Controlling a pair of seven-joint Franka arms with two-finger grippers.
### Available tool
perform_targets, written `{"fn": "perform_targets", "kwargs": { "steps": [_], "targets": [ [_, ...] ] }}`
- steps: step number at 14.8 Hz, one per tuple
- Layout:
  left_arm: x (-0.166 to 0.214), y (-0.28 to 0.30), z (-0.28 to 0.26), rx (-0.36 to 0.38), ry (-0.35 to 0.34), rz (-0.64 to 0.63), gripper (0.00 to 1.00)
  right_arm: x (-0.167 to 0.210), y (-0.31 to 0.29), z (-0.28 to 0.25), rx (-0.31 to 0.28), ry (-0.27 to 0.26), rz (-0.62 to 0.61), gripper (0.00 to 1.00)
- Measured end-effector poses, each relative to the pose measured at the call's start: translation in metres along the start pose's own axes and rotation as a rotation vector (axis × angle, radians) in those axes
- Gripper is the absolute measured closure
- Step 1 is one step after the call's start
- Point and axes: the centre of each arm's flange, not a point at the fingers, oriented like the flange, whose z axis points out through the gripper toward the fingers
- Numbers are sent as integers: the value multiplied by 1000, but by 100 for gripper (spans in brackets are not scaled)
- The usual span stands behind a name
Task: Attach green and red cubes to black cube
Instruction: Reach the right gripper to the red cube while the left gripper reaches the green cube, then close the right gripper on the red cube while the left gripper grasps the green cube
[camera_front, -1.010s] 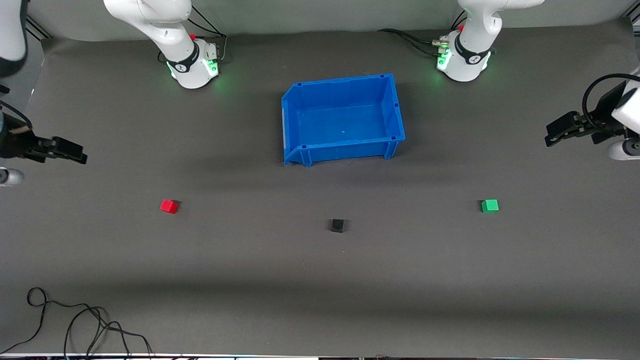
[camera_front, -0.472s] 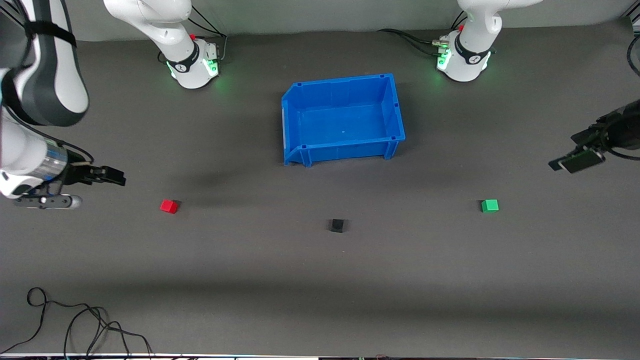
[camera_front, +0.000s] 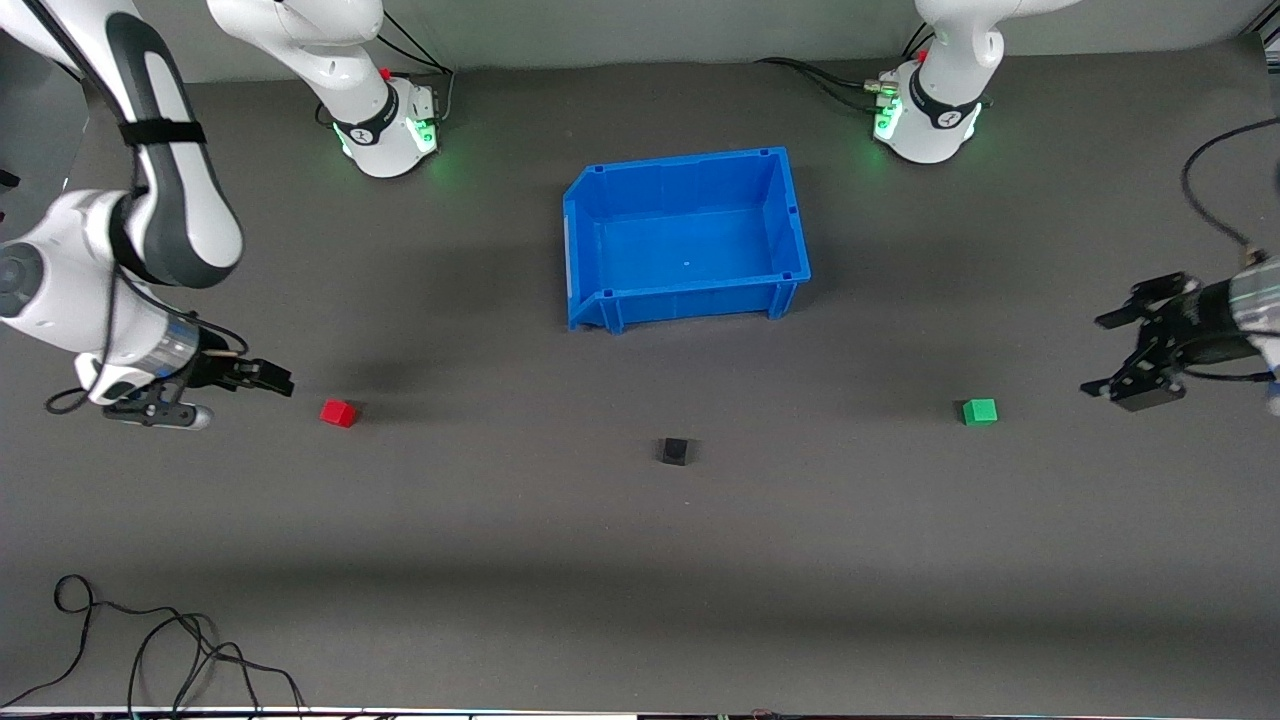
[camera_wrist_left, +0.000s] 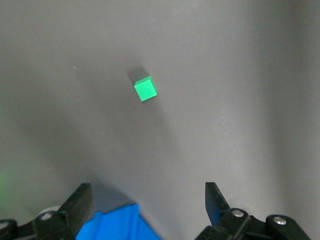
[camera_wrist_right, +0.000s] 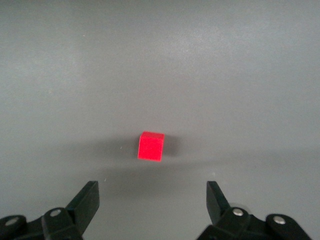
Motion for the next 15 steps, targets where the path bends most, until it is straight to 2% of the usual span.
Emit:
{"fn": "perform_targets", "kwargs": {
  "steps": [5,10,15],
  "targets": [
    [38,-31,91,-73,-39,-175,0,7,3,53,-3,33,5,5],
    [70,-46,172,-106,-10,-284,0,7,-3,104,21,12,35,10],
    [87,-49,227,-115,21,-332,0,7,-16,130,23,26,21,12]
  ]
}}
